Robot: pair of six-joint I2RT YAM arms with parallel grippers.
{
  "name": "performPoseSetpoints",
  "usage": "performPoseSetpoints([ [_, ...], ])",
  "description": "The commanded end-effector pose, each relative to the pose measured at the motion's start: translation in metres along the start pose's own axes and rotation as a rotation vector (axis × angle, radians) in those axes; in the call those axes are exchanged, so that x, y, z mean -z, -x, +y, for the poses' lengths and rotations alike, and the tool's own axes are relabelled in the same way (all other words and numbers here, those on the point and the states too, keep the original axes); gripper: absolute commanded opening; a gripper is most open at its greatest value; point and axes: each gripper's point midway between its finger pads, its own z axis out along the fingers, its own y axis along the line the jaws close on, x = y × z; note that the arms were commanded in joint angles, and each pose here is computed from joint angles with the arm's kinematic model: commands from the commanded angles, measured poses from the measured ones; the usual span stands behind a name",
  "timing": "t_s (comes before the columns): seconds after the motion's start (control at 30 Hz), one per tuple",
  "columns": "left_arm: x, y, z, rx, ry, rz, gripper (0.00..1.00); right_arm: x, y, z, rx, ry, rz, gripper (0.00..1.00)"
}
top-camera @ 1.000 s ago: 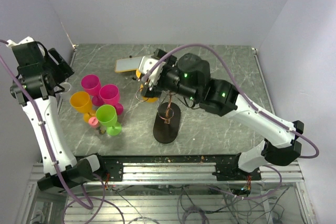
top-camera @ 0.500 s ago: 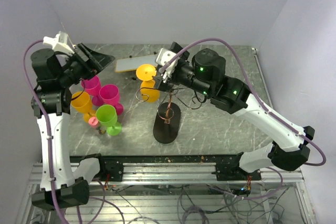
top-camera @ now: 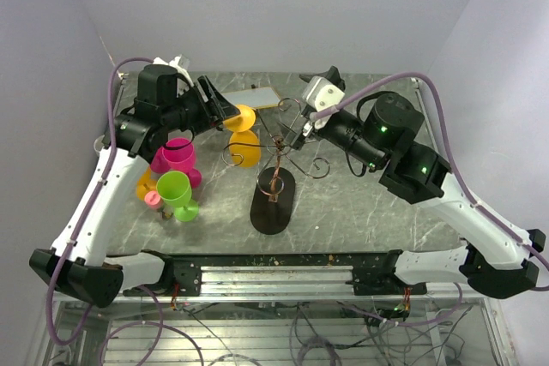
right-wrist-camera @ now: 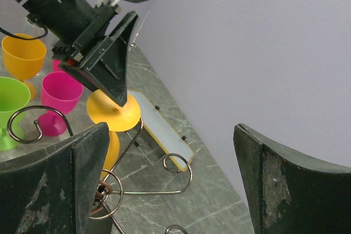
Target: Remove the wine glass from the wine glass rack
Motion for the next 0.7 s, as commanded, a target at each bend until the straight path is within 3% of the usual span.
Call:
performPoseSetpoints([
  [0.0,0.014,0.007,-0.008,0.000,-0.007,-0.065,0.69,0.009,0.006,-0.011,0.004,-0.047,-0.027,0.95],
  [0.43,0.009,-0.006,-0.011,0.008,-0.016,0.000,0.51,0.020,0.006,-0.015,0.010,-0.066,-0.041,0.96],
  [0.67,0.013,-0.007,-0.007,0.002,0.019,0.005,0.29,0.025,0.006,-0.018,0.016,-0.079,-0.047,0.96],
])
